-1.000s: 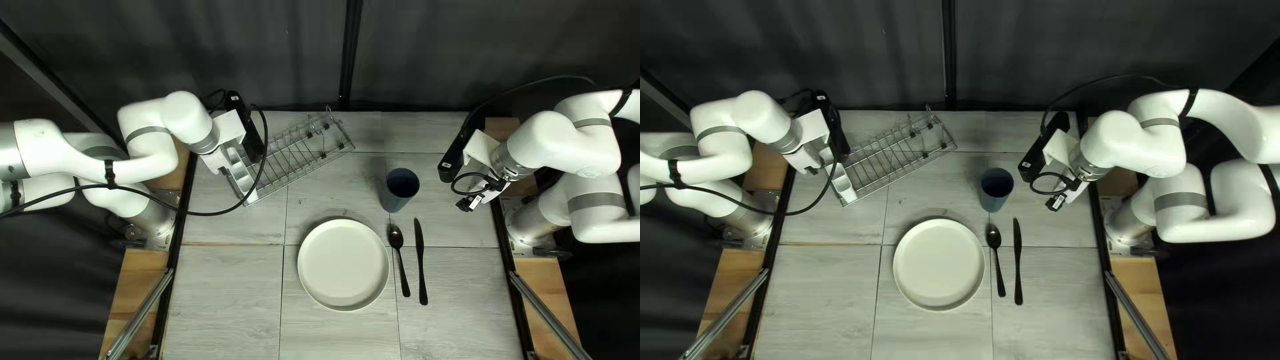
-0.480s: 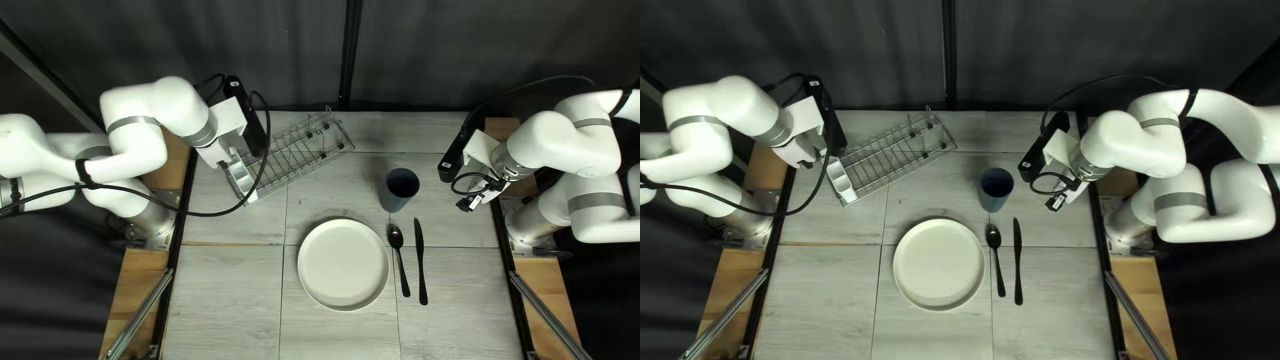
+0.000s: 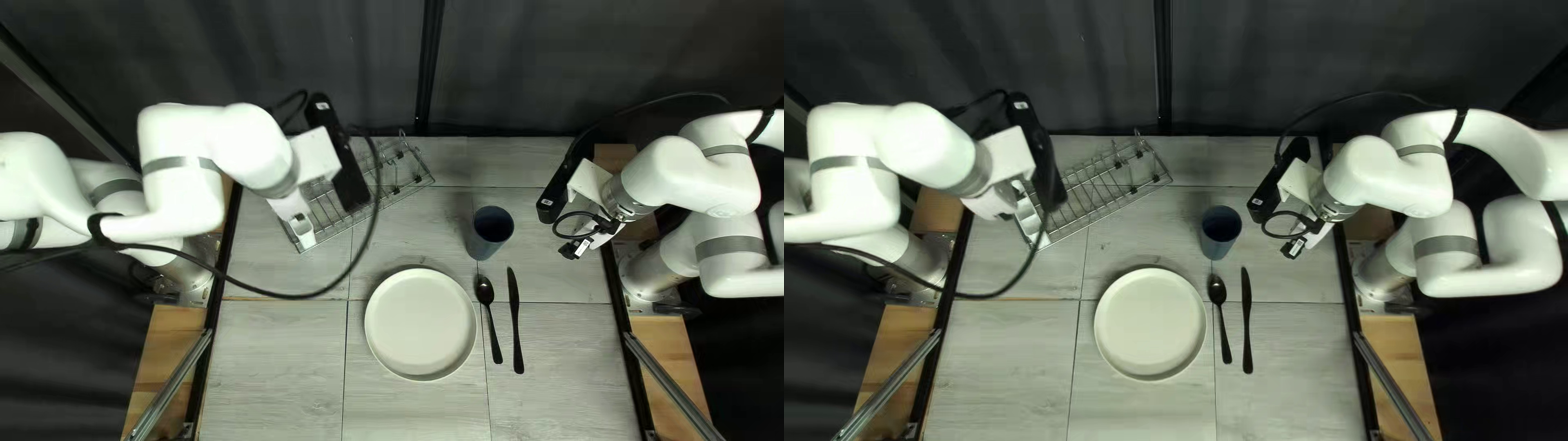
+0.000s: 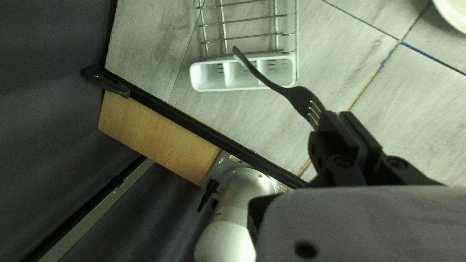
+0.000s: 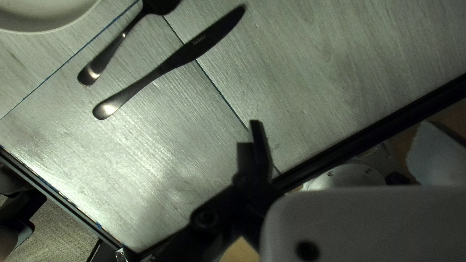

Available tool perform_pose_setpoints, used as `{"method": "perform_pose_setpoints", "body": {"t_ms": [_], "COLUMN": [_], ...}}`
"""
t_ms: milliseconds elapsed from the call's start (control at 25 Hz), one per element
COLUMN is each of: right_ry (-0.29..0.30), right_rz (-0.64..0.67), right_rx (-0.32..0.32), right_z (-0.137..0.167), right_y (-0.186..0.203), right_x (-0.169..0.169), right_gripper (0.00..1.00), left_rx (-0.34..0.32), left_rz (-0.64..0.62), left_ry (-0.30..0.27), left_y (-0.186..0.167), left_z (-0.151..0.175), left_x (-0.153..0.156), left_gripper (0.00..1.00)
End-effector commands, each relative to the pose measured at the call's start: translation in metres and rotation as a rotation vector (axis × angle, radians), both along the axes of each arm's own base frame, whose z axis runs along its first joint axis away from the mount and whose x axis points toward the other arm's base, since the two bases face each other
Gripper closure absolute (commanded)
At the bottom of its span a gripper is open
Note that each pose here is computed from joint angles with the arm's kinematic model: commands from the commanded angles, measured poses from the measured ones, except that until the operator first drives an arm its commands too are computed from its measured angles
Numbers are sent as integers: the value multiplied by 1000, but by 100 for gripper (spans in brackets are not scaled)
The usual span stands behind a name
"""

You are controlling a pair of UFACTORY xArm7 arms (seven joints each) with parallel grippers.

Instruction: Pick up and place plate onto table. Place down one fork to the left of the plate. Place spoon and knife to the right of the plate. Place cup above the knife and spoon

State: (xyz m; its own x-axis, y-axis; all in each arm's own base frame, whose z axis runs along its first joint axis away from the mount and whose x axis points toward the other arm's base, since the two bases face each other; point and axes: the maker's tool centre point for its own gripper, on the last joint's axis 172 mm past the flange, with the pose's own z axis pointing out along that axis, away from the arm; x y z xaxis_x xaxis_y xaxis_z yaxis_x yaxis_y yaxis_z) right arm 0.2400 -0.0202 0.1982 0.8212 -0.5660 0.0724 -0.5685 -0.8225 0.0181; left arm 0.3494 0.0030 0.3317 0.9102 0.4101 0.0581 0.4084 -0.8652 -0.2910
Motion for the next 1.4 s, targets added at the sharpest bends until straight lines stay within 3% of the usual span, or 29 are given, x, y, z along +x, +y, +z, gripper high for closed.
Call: {"method": "perform_pose_setpoints", "body": {"t_ms": [40,640,1000,1400], "right_ry": [0,0,0,0], "right_rz": [0,0,0,0], "right_rx": [0,0,0,0], "right_z": [0,0,0,0], "right_y": [0,0,0,0], "right_x": [0,0,0,0], "right_gripper": [0,0,0,0], "left_rx": [2,-7,4,31], "left_rz": [-48,-158,-172,-170], "left_ry": [26,51,61,-3], "left_y": [-19,-54,-67,-64], "left_z": [-1,-19,-13,0], "left_x": [13,50,62,81], "left_gripper": [100,100,100,100]}}
